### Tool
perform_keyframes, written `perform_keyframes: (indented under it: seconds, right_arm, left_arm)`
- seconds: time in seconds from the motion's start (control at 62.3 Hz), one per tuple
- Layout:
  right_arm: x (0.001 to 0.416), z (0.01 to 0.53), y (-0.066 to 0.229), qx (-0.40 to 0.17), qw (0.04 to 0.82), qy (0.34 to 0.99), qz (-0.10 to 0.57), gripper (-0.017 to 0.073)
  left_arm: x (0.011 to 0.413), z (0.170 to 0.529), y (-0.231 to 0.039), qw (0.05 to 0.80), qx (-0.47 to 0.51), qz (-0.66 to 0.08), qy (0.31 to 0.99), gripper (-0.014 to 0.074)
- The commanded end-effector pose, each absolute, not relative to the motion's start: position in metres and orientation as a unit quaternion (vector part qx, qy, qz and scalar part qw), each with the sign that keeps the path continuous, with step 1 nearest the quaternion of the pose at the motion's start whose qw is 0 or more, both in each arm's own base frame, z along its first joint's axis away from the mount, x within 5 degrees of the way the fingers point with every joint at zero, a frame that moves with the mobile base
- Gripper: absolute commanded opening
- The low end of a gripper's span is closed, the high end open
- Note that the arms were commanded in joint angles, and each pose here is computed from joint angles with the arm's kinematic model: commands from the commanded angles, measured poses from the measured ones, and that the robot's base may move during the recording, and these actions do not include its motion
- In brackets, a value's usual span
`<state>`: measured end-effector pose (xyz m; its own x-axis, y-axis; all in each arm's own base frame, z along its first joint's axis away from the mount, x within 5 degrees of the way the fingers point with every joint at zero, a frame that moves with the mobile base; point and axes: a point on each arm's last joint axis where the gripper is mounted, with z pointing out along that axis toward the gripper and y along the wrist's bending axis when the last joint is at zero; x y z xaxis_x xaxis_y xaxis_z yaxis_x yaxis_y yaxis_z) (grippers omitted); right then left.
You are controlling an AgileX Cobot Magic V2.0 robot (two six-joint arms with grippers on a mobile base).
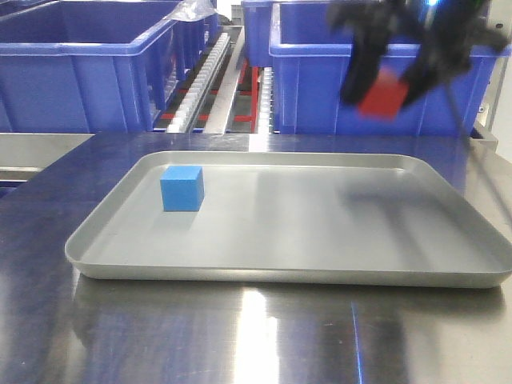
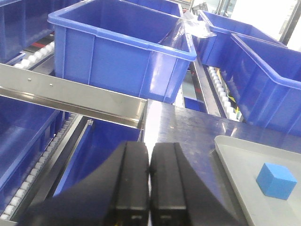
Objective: Sort and place red and blue blocks on shelf
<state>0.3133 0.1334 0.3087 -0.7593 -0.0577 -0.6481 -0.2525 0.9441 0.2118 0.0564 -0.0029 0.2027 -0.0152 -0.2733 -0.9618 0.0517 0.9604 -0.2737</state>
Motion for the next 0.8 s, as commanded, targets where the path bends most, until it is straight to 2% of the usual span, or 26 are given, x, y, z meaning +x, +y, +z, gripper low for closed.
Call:
perform_keyframes:
  seconds: [0.0,0.16,0.449,0.786]
  right_arm:
    - [0.296,0.368,0.119,-0.090,0.459,0.871,0.149,0.0058]
    - [0.264,0.402,0.089,-0.088,0.541,0.827,0.120,0.0058]
    - [0.195,0.407,0.023,-0.002,0.611,0.788,0.069,0.0058]
    - [0.127,0.350,0.004,0.033,0.623,0.780,0.044,0.0058]
  left_arm:
    - [0.056,0.203,-0.003,0.725,-0.077,-0.124,0.673,0.0135]
    - [0.056,0.203,-0.003,0.725,-0.077,-0.124,0.673,0.0135]
    - [0.056,0.203,-0.003,0.725,-0.077,-0.124,0.673,0.0135]
    - [0.056,0.203,-0.003,0.725,-0.077,-0.124,0.673,0.0135]
